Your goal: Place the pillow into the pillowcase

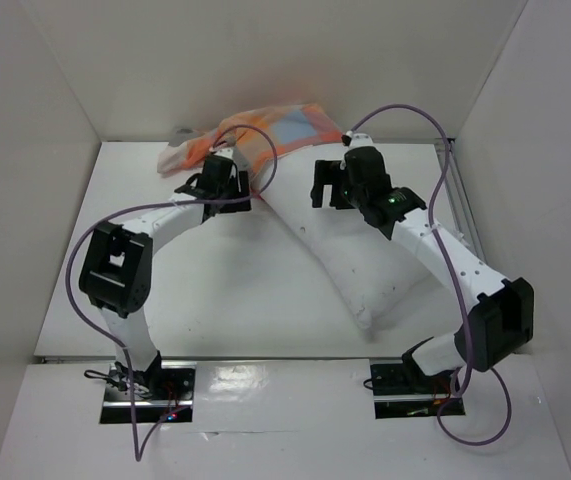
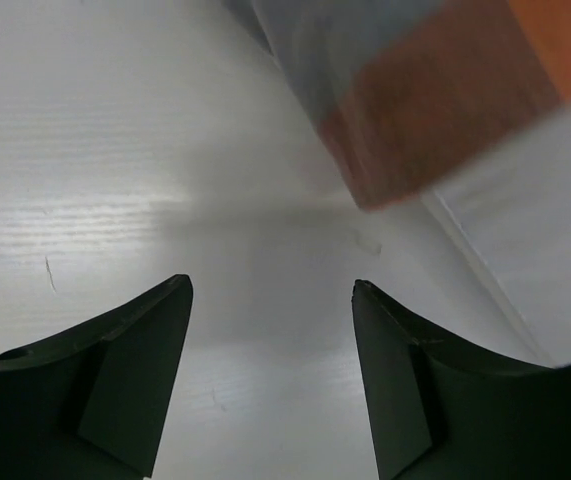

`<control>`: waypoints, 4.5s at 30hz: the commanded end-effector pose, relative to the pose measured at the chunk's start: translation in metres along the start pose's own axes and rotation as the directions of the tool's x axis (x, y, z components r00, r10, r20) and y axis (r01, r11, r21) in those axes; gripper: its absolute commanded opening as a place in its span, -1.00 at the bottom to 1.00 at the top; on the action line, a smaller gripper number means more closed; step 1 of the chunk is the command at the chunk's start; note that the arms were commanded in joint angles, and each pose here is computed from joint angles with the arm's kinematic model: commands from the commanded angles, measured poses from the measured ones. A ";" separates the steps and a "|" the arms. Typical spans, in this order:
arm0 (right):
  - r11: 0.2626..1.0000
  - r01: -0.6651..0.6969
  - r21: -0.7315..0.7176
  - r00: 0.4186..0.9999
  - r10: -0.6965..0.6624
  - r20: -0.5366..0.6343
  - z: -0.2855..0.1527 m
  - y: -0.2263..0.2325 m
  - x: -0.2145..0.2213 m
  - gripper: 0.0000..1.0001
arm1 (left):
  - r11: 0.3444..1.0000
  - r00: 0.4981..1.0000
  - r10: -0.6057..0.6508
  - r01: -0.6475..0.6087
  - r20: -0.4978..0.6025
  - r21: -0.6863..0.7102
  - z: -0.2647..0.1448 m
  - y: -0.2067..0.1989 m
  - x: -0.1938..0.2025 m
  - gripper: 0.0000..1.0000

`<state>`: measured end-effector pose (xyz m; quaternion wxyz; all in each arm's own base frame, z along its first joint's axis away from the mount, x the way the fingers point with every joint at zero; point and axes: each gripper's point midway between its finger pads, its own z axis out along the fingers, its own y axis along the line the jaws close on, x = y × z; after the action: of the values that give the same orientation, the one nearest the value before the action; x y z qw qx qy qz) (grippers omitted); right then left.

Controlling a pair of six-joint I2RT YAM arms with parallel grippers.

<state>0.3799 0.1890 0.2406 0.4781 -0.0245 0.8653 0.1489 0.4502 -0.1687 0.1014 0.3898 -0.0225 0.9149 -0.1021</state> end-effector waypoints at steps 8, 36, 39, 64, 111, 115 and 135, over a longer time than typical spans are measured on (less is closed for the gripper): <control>0.981 0.171 0.093 0.979 -0.159 -0.127 0.000 0.005 0.029 1.00 | 0.975 0.985 -0.127 0.103 0.116 0.196 0.022 -0.020 -0.056 0.43; 0.977 0.185 0.105 0.945 -0.148 -0.292 0.002 -0.022 0.079 1.00 | 0.973 0.983 -0.140 0.114 0.122 0.202 0.034 -0.018 -0.071 -0.56; 0.982 0.123 0.143 0.962 -0.083 -0.260 0.021 -0.040 0.082 0.50 | 0.973 0.986 -0.115 0.087 0.123 0.215 0.029 -0.022 -0.079 -1.00; 0.977 -0.207 -0.047 0.972 0.211 0.100 0.072 0.005 -0.012 -1.00 | 0.394 0.983 0.172 -0.131 0.067 0.910 -0.168 -0.233 -0.053 -1.00; 0.955 -0.041 0.293 0.993 0.070 -0.090 0.018 -0.102 0.018 1.00 | 0.943 0.999 -0.025 0.010 -0.041 -0.332 -0.077 0.015 -0.084 0.23; 0.969 -0.078 0.233 0.982 0.114 -0.149 0.043 -0.098 0.041 1.00 | 0.945 0.998 -0.056 0.047 -0.019 -0.325 -0.085 0.022 -0.089 0.07; 0.958 -0.017 -0.287 0.965 0.091 0.245 -0.029 0.070 -0.093 -1.00 | 0.556 0.985 0.128 -0.169 0.117 0.814 -0.226 -0.273 -0.132 -1.00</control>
<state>0.4114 0.1722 0.2166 0.4686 0.0093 0.8721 0.1406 0.4193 -0.3035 0.3195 0.3745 0.1326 0.8680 -0.2980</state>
